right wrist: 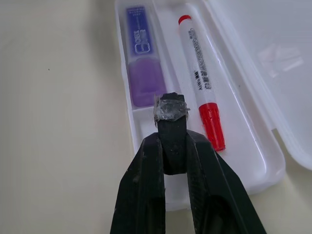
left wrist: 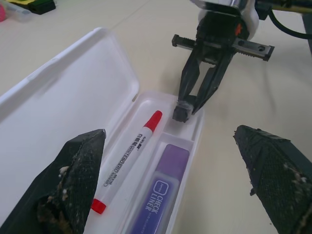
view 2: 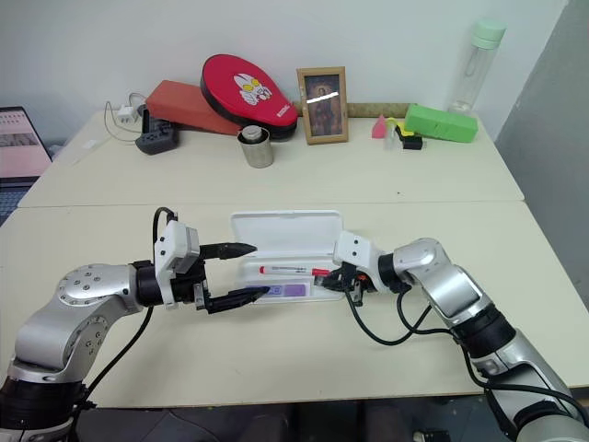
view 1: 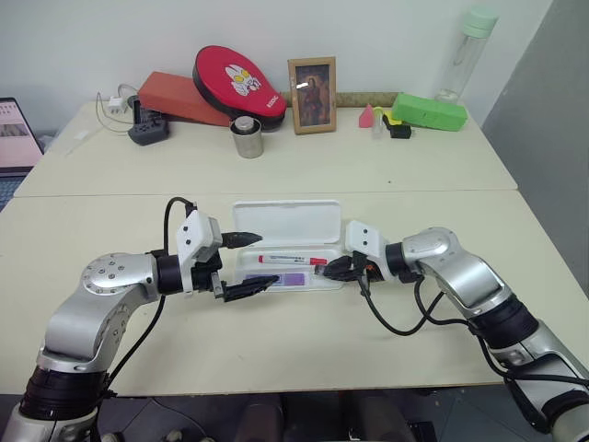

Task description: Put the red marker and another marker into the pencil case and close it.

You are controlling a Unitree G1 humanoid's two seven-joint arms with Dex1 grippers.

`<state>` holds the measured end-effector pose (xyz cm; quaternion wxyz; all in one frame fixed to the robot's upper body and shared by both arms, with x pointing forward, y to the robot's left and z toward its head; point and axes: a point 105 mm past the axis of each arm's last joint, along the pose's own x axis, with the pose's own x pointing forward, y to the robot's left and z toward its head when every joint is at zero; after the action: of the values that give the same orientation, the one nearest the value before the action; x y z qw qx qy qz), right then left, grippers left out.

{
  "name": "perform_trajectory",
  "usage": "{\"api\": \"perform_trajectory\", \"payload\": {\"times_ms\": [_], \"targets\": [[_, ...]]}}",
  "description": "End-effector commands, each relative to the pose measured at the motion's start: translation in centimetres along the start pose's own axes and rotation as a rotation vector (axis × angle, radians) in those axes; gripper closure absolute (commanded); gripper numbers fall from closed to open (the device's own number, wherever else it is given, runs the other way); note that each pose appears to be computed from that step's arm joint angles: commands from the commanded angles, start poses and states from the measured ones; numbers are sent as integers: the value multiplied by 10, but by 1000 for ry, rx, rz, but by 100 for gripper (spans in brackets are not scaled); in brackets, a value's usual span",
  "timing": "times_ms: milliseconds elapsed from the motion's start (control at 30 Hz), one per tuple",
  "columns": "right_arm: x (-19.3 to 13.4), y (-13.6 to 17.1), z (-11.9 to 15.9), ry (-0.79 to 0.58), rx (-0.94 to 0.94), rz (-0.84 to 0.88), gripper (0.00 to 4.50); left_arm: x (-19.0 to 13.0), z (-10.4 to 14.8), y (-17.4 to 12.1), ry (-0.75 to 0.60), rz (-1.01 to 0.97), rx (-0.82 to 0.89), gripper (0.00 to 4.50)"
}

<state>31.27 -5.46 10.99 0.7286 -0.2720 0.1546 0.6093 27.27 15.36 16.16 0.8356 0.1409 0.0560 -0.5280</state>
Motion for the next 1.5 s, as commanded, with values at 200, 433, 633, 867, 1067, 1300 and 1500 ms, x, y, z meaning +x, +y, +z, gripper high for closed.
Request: {"api": "perform_trajectory", "payload": {"times_ms": [200, 433, 633, 867, 1067, 1300, 1500], "targets": [[1, -7, 13, -19, -74, 24, 343, -2, 16, -2, -45, 40, 38, 0], [1, -11, 24, -55, -83, 12, 183, 0, 17, -1, -43, 41, 47, 0], [-3, -15, 29, -72, -86, -4, 61, 2, 19, 0, -47, 36, 52, 0], [-34, -16, 74, -249, -105, 22, 1, -20, 31, 8, -112, 117, 5, 0], [-54, -52, 117, -389, -90, -59, 1, -50, 45, 19, -185, 239, -33, 0], [-37, -127, 113, -251, 1, -319, 36, -70, 59, 24, -277, 338, -58, 0], [-26, -141, 102, -164, -8, -359, 161, -79, 61, 23, -287, 385, -66, 0]]}}
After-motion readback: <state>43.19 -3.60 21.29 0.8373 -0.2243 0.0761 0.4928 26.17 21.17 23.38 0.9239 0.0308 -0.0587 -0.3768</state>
